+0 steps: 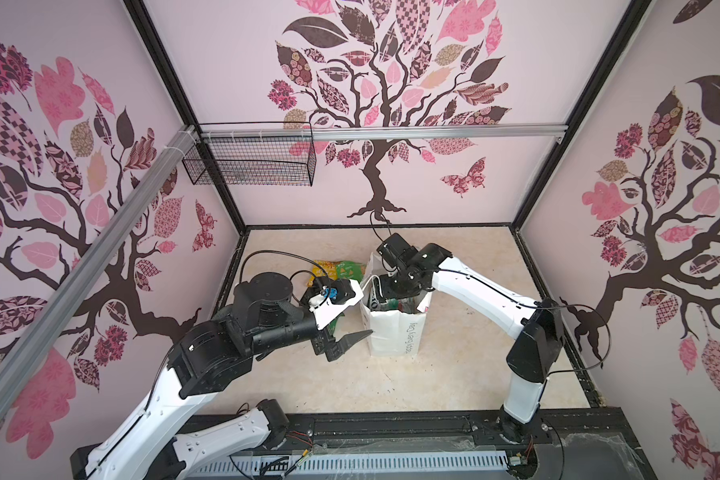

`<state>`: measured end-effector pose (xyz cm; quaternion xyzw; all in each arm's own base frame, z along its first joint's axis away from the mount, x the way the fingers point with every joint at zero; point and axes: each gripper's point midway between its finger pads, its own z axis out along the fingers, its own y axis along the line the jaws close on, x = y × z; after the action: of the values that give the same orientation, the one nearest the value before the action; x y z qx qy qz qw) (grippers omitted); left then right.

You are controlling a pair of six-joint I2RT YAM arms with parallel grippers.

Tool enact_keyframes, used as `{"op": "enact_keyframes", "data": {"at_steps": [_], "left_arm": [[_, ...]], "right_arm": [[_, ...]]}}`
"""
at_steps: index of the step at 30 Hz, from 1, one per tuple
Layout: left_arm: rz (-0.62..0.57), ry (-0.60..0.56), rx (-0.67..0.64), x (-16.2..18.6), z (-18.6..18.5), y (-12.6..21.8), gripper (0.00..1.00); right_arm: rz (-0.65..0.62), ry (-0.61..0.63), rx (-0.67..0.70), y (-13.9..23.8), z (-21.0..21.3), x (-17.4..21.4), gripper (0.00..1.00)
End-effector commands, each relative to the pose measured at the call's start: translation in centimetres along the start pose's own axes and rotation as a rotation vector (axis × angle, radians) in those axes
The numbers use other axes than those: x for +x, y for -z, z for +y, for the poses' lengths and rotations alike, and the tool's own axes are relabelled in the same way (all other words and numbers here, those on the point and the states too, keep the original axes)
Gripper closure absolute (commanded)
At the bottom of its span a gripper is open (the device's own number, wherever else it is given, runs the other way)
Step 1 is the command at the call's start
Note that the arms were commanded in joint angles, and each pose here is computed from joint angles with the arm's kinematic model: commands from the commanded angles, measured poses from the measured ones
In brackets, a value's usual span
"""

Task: Take the snacks out of the paper bag
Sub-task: 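Lower the right gripper into the bag toward the teal Fox's bag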

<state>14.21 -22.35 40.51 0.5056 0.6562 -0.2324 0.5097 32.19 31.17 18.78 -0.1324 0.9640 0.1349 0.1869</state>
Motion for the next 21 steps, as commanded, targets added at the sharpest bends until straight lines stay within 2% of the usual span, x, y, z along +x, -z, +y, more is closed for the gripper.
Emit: {"op": "enact_keyframes", "data": {"at_steps": [1, 5, 9, 21], "left_arm": [[-0.003, 0.006, 0.0, 0.3, -0.1, -0.3, 0.08], [-0.003, 0.006, -0.003, 0.3, 0.0, -0.3, 0.08], [-0.004, 0.004, -0.004, 0.4, -0.1, -0.2, 0.08], [-0.015, 0.01, 0.001, 0.2, -0.1, -0.2, 0.08]], "right_arm": [[-0.183, -0.026, -0.077, 5.8, 1.5, -3.3, 0.26], [-0.31, -0.058, -0.078, 9.1, 1.2, -5.1, 0.26], [-0.362, -0.072, -0.043, 10.4, 0.4, -5.8, 0.25], [-0.265, -0.063, 0.13, 6.6, -3.0, -3.7, 0.26]]}}
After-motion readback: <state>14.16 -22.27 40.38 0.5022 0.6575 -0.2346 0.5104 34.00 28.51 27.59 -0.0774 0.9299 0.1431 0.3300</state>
